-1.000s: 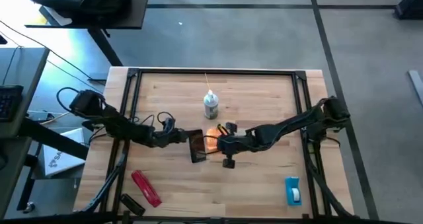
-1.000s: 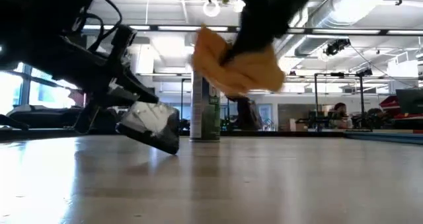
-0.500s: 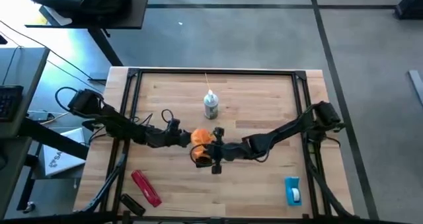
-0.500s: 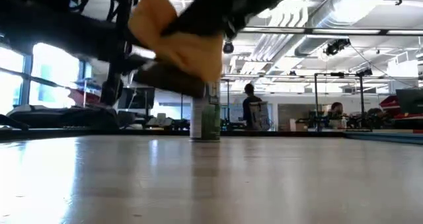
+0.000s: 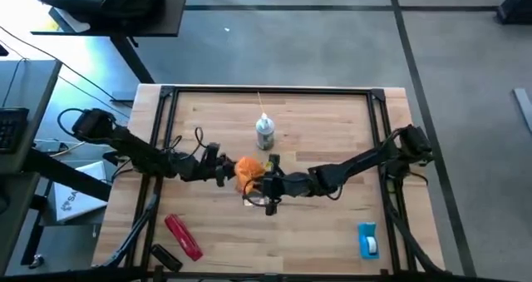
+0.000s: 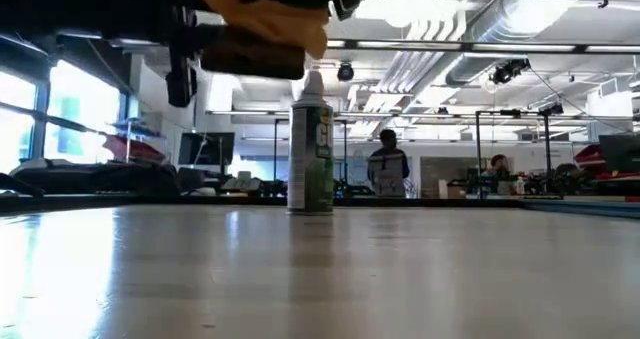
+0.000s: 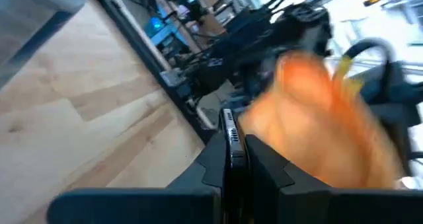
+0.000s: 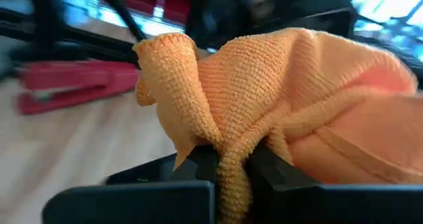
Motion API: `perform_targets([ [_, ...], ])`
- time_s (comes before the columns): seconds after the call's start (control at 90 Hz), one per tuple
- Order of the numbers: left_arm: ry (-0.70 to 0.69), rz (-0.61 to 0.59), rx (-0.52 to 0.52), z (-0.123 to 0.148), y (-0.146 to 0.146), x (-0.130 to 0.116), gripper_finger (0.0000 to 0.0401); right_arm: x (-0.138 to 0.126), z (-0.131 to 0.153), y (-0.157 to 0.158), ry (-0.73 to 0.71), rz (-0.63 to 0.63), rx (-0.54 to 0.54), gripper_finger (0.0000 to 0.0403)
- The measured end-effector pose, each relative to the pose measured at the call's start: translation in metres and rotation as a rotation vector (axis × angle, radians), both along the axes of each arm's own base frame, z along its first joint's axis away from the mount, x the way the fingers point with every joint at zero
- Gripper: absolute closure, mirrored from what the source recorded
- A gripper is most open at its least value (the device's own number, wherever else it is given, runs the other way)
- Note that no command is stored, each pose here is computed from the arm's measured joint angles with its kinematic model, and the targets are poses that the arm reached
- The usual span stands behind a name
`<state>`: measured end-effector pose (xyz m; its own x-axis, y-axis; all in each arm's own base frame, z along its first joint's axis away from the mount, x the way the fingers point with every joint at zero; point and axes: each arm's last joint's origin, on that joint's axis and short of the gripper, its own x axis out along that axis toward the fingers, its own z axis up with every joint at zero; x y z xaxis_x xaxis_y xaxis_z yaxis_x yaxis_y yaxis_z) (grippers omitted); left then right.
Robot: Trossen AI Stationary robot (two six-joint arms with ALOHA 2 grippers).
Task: Apply microfiber cloth
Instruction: Wipe the front and back of the black cellphone using the orange microfiber cloth
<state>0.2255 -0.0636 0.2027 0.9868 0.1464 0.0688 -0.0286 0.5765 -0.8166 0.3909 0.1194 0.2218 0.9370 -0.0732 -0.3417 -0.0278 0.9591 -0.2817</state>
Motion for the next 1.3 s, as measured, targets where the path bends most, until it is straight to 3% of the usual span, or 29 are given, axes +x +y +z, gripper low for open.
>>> perform_targets([
  [0.167,-0.039,0.017,-0.040,0.002,0.008,-0.013,0.0389,-0.001,-0.001,0.010,0.013,0.088,-0.001,0.0394],
  [0.5,-0.057,0.011,-0.052,0.002,0.009,-0.016,0.0389,0.014,0.041,-0.014,-0.007,-0.062,-0.233,0.0394],
  [0.622,-0.065,-0.015,-0.041,0.003,0.008,-0.016,0.0389,0.017,0.057,-0.018,0.029,-0.081,-0.266,0.0394],
  [0.833,-0.080,-0.036,0.038,0.011,0.009,-0.022,0.0389,0.012,0.057,-0.010,0.102,-0.046,-0.149,0.0394],
  [1.022,-0.121,-0.005,0.113,0.020,0.014,-0.026,0.0389,0.012,0.043,0.007,0.146,0.074,-0.057,0.0394],
  [1.178,-0.125,-0.005,0.158,0.022,0.016,-0.025,0.0389,0.016,0.045,0.006,0.104,0.080,-0.073,0.0394],
  [1.3,-0.107,-0.007,0.194,0.020,0.014,-0.025,0.0389,0.023,0.056,-0.009,0.048,0.005,-0.138,0.0394],
])
